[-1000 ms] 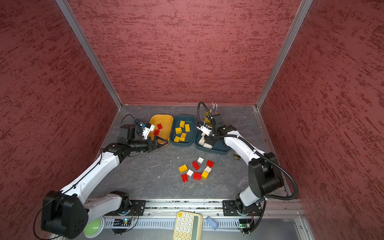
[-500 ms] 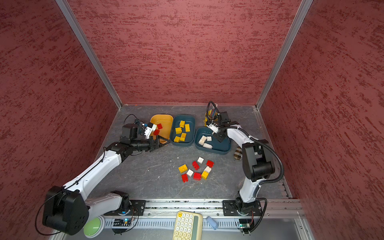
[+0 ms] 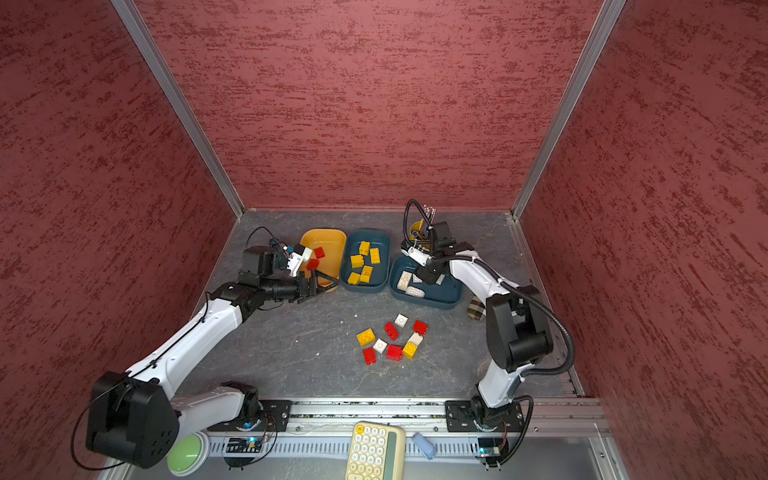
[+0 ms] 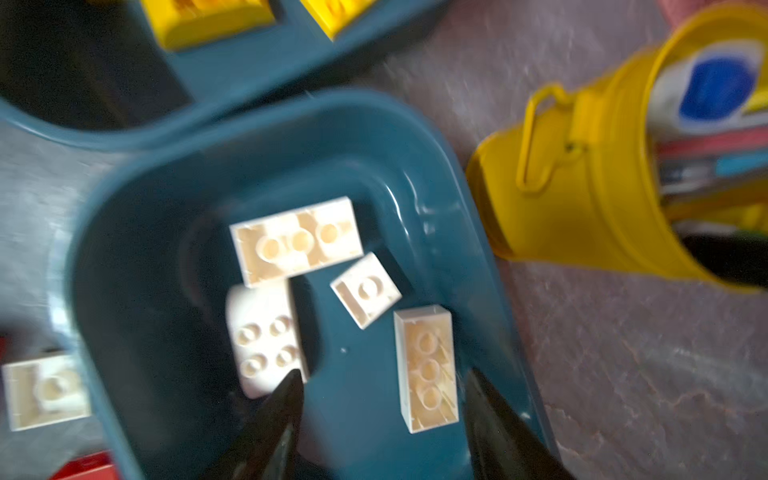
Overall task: Sort the legos into containers by color
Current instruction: 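Lift the right gripper from the tub, lower to pile, grasp yellow brick, then carry the yellow brick into the nearer teal tub and release it, then move the right gripper to a red brick near the table edge and grasp it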
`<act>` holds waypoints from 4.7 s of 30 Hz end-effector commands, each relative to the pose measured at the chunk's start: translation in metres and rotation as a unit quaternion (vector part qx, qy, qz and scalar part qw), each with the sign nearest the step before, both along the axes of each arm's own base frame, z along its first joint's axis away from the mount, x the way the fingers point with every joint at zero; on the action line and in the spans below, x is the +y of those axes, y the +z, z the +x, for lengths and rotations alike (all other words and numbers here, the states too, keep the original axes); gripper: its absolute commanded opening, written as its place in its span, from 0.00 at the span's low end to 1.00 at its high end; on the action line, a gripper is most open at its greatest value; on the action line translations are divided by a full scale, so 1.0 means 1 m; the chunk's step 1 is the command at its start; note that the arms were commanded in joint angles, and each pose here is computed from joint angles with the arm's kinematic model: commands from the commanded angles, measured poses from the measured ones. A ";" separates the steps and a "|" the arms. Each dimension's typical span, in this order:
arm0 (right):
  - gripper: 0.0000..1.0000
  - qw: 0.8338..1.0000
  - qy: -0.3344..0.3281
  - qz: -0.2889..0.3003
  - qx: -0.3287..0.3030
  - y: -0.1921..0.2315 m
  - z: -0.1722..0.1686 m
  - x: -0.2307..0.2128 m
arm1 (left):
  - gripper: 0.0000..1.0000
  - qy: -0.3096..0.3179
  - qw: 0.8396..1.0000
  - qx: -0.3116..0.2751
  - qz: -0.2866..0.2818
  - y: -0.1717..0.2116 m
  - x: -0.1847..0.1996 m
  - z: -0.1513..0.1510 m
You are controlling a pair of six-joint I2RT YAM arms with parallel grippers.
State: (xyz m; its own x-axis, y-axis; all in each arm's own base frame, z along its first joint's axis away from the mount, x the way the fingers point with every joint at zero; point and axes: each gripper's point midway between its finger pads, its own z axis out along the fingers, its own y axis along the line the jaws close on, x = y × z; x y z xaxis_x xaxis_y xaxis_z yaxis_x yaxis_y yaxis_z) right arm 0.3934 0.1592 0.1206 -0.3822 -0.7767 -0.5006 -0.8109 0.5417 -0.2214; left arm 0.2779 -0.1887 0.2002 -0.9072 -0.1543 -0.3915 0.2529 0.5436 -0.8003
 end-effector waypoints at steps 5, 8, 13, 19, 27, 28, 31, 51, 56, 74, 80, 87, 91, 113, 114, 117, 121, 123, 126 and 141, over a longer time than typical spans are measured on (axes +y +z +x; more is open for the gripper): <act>0.66 0.985 0.160 0.062 0.003 0.019 -0.088 0.090 | 0.99 0.016 0.999 -0.024 0.020 0.011 0.021 -0.001; 0.68 0.976 0.208 0.069 0.009 0.013 -0.118 0.114 | 0.99 0.025 0.999 -0.022 0.024 0.011 0.029 -0.003; 0.68 0.957 0.277 0.073 0.038 -0.001 -0.161 0.143 | 0.99 0.034 0.999 -0.023 0.027 0.011 0.036 -0.006; 0.68 0.948 0.308 0.037 0.066 -0.036 -0.178 0.154 | 0.99 0.039 0.999 -0.024 0.028 0.010 0.041 -0.008; 0.67 0.937 0.333 -0.005 0.101 -0.066 -0.190 0.159 | 0.99 0.042 0.998 -0.025 0.033 0.009 0.046 -0.009; 0.67 0.936 0.336 -0.008 0.102 -0.069 -0.190 0.160 | 0.99 0.042 0.998 -0.026 0.032 0.009 0.046 -0.009; 0.66 0.937 0.336 -0.016 0.099 -0.076 -0.187 0.163 | 0.99 0.044 0.998 -0.025 0.031 0.008 0.047 -0.009; 0.28 0.932 0.342 -0.016 0.118 -0.081 -0.180 0.182 | 0.99 0.046 0.998 -0.019 0.027 0.003 0.049 -0.010; 0.23 0.946 0.310 0.018 0.090 -0.046 -0.159 0.180 | 0.99 0.042 0.999 -0.020 0.010 0.008 0.045 -0.009; 0.24 0.988 0.135 0.063 -0.050 0.028 0.033 0.134 | 0.99 0.021 0.999 -0.038 -0.018 0.023 0.024 -0.004; 0.27 0.989 0.143 0.041 -0.024 0.003 0.054 0.140 | 0.99 0.021 0.999 -0.038 -0.012 0.023 0.025 -0.005; 0.38 0.990 0.139 -0.001 0.004 -0.025 0.051 0.128 | 0.99 0.021 0.999 -0.031 -0.006 0.017 0.026 -0.003; 0.45 0.991 0.137 0.008 0.004 -0.023 0.050 0.131 | 0.99 0.020 0.999 -0.027 -0.007 0.015 0.025 0.000; 0.71 0.975 0.166 0.124 0.075 0.012 -0.138 0.154 | 0.99 0.022 1.000 -0.020 0.008 0.014 0.033 -0.005; 0.73 0.975 0.146 0.138 0.091 0.012 -0.145 0.157 | 0.99 0.024 1.000 -0.018 0.009 0.014 0.033 -0.005; 0.75 0.970 0.077 0.186 0.136 0.014 -0.165 0.166 | 0.99 0.028 0.999 -0.017 0.009 0.013 0.035 -0.006; 0.74 0.961 -0.009 0.201 0.188 0.006 -0.192 0.170 | 0.99 0.031 0.999 -0.016 0.007 0.012 0.036 -0.007; 0.72 0.954 -0.050 0.193 0.223 -0.005 -0.207 0.168 | 0.99 0.030 0.999 -0.012 0.008 0.010 0.037 -0.008; 0.71 0.940 -0.085 0.203 0.261 -0.011 -0.234 0.172 | 0.99 0.029 0.999 -0.012 0.009 0.008 0.037 -0.008; 0.63 0.936 -0.176 0.084 0.294 -0.080 -0.268 0.153 | 0.99 0.029 0.999 -0.016 -0.004 0.002 0.040 -0.009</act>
State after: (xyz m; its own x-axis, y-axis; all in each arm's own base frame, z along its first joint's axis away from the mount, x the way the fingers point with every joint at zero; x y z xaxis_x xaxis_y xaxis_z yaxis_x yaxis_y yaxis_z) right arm 0.1202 0.3166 0.0432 -0.8342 -0.5008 -0.2309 -0.5513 0.7455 0.3747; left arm 0.2692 -0.1495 0.1977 -0.8998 -0.2191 -0.3774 0.1996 0.5625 -0.8024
